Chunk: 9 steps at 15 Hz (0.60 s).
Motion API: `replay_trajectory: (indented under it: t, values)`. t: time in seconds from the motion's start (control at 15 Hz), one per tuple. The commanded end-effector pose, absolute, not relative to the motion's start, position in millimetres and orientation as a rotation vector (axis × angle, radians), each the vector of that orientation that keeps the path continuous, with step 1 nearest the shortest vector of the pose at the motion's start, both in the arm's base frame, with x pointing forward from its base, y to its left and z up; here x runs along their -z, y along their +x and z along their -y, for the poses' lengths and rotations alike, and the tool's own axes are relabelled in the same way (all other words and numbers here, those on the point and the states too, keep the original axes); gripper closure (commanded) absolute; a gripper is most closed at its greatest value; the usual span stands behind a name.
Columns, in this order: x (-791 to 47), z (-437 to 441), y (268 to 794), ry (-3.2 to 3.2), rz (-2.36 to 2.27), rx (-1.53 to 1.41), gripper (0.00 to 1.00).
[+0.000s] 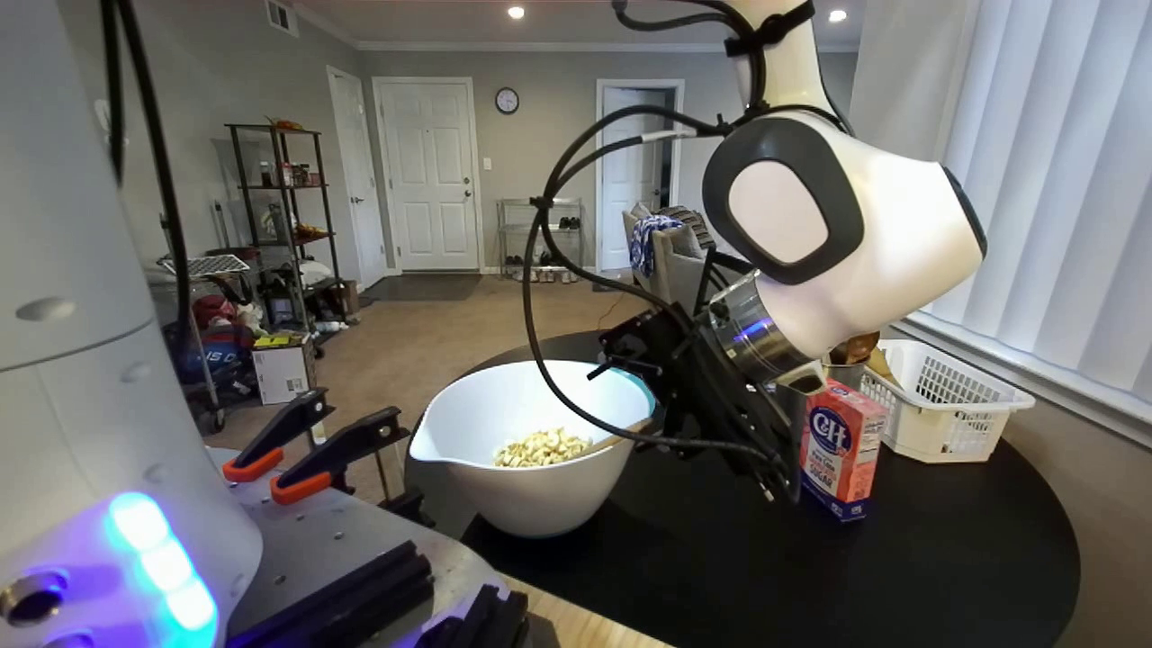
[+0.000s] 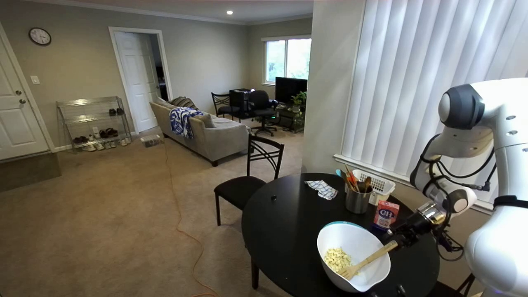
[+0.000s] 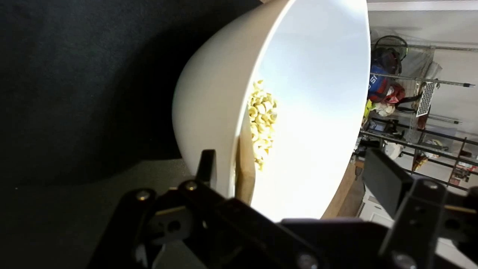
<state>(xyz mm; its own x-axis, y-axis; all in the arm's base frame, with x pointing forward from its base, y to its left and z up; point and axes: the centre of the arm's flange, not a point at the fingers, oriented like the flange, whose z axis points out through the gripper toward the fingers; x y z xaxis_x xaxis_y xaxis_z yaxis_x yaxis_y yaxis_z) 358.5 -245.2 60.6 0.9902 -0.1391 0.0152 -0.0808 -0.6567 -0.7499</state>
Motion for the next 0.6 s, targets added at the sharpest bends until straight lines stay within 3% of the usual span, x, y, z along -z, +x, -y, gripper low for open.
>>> replay_trajectory:
  t: [0.0,0.33,0.4,0.53]
  values:
    - [-59.3,247.4,361.9,-2.296,-0.17,0.097,0.0]
    - [-56.6,248.2,361.8,-2.296,-0.165,0.086,0.0]
    - [-56.2,247.6,361.5,-2.294,-0.162,0.085,0.25]
    - [-54.8,246.7,360.8,-2.294,-0.16,0.083,0.33]
